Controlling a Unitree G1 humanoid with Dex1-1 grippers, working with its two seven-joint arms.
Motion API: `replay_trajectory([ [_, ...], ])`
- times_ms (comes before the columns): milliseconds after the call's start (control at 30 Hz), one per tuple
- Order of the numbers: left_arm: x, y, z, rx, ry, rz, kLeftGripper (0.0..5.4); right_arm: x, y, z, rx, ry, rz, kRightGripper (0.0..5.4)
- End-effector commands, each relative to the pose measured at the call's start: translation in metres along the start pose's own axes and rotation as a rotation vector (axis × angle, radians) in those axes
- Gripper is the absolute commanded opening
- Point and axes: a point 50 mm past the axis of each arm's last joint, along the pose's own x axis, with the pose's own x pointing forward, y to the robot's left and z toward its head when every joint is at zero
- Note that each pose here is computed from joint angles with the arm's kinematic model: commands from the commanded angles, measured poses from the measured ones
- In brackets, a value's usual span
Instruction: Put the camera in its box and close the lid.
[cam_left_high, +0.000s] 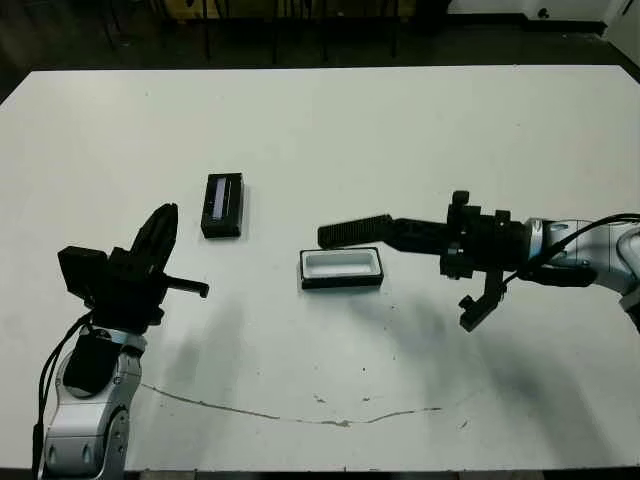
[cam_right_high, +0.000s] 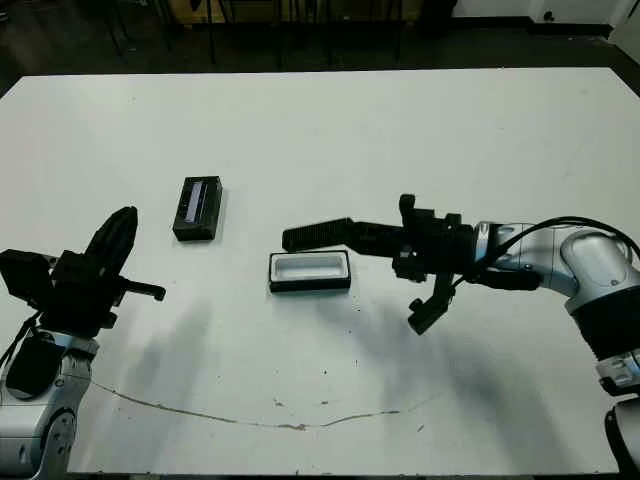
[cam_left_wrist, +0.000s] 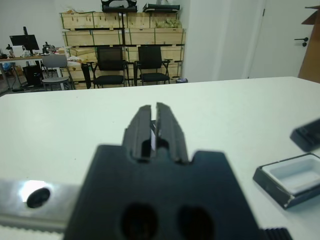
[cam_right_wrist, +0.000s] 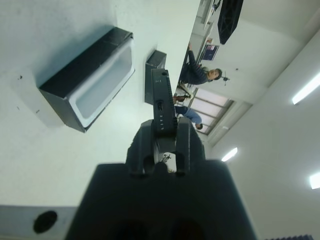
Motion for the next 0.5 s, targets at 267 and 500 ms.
replay_trajectory([
  [267,-0.0044,-0.0023,-0.0069,-0.014,0.039,0.006,0.00,-0.0033,0.0081,0.0026,-0.021,-0.073,0.031,0.01],
  [500,-0.0038,-0.0042,-0.0079,-0.017,0.041,-0.002,0.00,-0.0005,0.0121,0.0042,0.023,-0.075,0.054,0.01],
])
